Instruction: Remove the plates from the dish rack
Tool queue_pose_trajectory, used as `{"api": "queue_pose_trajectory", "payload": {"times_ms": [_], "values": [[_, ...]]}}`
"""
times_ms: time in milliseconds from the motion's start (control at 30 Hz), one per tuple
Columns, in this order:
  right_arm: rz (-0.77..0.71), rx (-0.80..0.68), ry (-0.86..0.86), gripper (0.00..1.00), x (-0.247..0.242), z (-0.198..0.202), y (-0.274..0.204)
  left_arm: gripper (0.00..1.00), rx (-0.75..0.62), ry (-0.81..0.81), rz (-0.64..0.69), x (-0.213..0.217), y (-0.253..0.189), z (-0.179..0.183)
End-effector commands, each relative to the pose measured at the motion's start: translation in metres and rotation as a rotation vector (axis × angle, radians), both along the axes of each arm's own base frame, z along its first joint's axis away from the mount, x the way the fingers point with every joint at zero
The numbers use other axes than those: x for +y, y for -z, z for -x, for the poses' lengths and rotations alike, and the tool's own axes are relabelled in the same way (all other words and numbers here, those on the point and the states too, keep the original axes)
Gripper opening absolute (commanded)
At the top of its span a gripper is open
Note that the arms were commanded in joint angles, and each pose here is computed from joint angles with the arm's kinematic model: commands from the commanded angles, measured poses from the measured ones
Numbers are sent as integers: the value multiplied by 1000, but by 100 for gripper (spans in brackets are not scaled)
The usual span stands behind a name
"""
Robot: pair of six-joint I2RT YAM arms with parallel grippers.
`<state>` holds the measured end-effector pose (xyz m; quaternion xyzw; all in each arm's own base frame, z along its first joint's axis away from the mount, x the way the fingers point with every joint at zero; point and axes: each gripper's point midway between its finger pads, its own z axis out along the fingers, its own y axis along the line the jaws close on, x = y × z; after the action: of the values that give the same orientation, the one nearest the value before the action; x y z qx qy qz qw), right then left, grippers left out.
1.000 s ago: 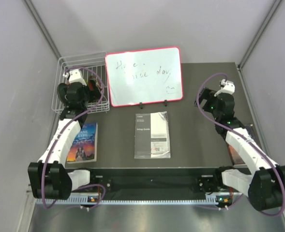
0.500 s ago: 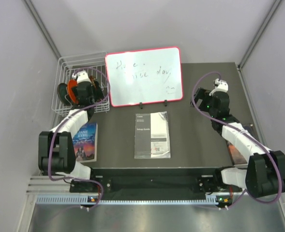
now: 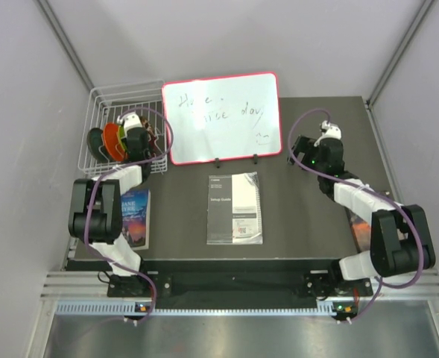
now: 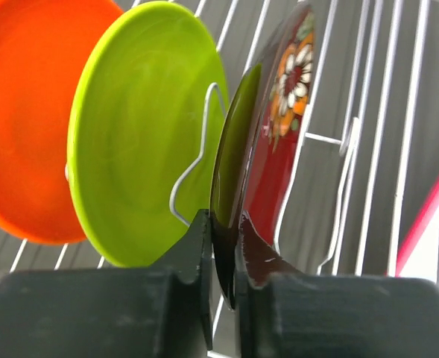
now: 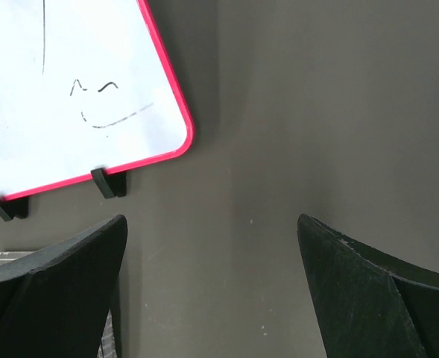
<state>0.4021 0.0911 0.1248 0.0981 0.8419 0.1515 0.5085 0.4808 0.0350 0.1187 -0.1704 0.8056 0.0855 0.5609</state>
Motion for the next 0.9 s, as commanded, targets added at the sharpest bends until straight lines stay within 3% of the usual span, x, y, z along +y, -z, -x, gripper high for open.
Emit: {"api": "queue_pose_trajectory", "payload": {"times_ms": [0,233,567,867], "values": [[-24,-87,-16,96,10,-19,-28,0,-136,-2,0,0,-43,-20],[-18,-65,-13,96,10,-22,-20,0,-184,-2,-4,-1,-87,-8],[-16,-64,-20,97,12,-20,-23,0,-230,-103,-114,13,-137,11],[-40,-115,-68,98,23,-11,-45,0,-301,-22,-31,-3,-187,45]]}}
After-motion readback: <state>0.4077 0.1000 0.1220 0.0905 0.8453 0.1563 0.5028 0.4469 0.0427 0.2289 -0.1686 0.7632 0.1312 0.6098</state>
